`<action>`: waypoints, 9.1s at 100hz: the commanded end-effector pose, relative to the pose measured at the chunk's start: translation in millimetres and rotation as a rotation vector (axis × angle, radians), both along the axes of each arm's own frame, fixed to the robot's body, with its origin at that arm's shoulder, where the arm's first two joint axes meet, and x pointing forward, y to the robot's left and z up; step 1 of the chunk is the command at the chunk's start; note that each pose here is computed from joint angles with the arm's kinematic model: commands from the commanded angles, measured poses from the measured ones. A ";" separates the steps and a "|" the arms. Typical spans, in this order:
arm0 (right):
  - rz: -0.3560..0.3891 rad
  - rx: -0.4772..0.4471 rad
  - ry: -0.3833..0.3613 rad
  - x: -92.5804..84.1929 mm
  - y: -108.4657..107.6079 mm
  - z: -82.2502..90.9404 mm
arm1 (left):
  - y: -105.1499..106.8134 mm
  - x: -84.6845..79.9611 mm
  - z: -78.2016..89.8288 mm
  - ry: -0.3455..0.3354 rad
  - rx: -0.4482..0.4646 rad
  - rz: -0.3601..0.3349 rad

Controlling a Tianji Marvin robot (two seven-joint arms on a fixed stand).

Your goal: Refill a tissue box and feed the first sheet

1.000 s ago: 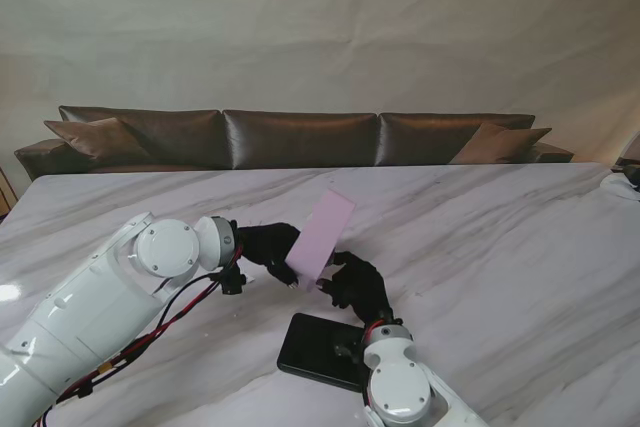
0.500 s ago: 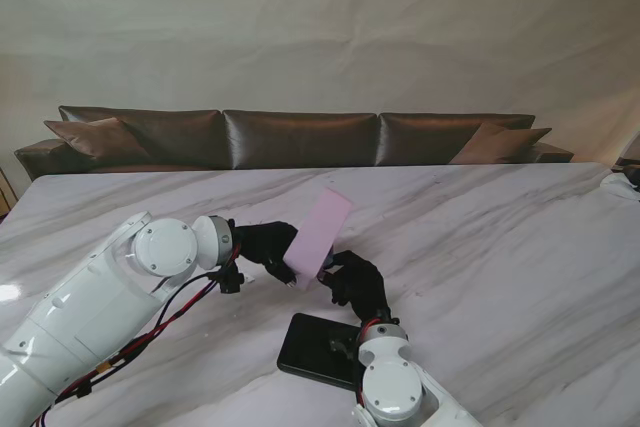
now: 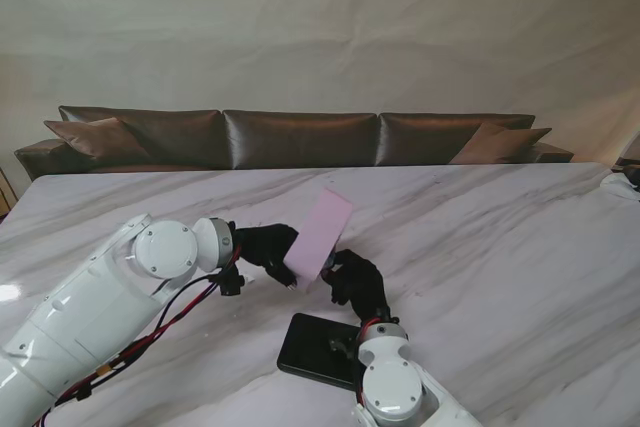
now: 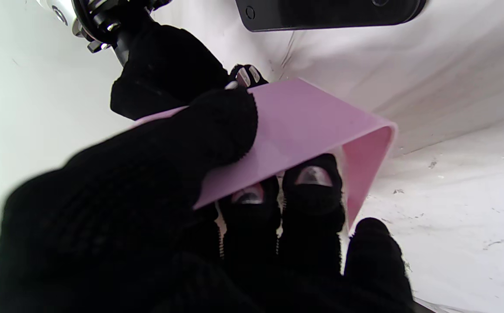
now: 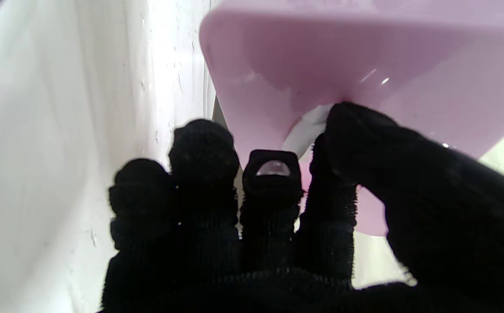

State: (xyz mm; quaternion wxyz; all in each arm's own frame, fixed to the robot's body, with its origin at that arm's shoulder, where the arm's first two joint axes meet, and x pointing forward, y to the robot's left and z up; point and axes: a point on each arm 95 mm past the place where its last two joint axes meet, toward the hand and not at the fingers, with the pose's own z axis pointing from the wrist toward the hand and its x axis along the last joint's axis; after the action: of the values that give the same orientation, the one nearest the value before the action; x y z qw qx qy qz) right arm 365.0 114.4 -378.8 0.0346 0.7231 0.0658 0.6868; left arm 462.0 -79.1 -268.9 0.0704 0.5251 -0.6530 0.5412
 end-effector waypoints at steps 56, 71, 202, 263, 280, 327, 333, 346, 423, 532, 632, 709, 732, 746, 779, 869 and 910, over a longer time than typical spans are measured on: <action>-0.037 -0.076 0.039 -9.1 -15.5 1.4 | -4.3 -2.4 2.4 0.007 0.001 -0.003; -0.044 -0.090 0.042 -9.7 -19.3 2.0 | -4.7 -2.2 2.8 0.006 0.001 -0.003; -0.155 -0.304 0.134 -23.2 -77.7 16.3 | 4.7 20.1 -5.6 -0.021 0.132 0.015; -0.140 -0.321 0.182 -23.7 -77.5 4.8 | 7.9 55.4 -42.3 -0.064 0.283 0.061; -0.139 -0.323 0.188 -24.3 -78.3 3.2 | 6.7 60.8 -47.3 -0.080 0.301 0.064; -0.131 -0.312 0.190 -23.8 -77.0 -0.3 | 7.6 63.6 -46.1 -0.181 0.316 0.100; -0.130 -0.310 0.189 -23.4 -77.1 -0.6 | 7.7 62.7 -45.3 -0.192 0.321 0.099; -0.130 -0.308 0.187 -22.9 -76.9 -0.6 | 8.4 60.6 -44.1 -0.218 0.330 0.099; -0.026 -0.430 0.109 18.3 -86.6 25.1 | 16.0 8.5 -42.0 -0.398 0.012 0.524; 0.153 -0.391 0.092 135.0 -71.4 2.1 | 30.5 -31.9 -96.4 -0.183 0.084 0.726; 0.208 -0.350 0.108 88.9 -61.8 -6.3 | 17.7 13.3 -97.7 -0.210 -0.007 0.733; 0.176 -0.389 0.112 83.0 -66.7 -5.5 | 29.9 5.1 -101.2 -0.186 0.054 0.738; 0.169 -0.412 0.125 81.1 -70.6 -5.9 | 31.9 1.2 -100.9 -0.184 0.049 0.750; 0.166 -0.427 0.131 81.3 -71.6 -5.4 | 35.6 -0.5 -101.9 -0.177 0.058 0.747; 0.183 -0.458 0.130 77.1 -75.3 -3.7 | 42.7 -2.4 -104.9 -0.172 0.070 0.759; 0.021 -0.600 0.220 -13.8 -91.0 24.6 | 32.4 -70.8 -84.7 -0.176 -0.095 0.746; 0.018 -0.558 0.256 -51.1 -77.7 12.7 | 22.8 -94.8 -95.3 -0.052 -0.086 0.734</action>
State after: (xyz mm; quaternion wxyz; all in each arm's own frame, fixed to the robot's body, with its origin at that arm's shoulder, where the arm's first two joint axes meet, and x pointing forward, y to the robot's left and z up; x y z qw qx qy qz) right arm 323.7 28.2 -361.0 0.2316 0.7609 0.2499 0.5523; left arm 373.3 -51.2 -361.0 -0.1409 0.7029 -0.3844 0.5816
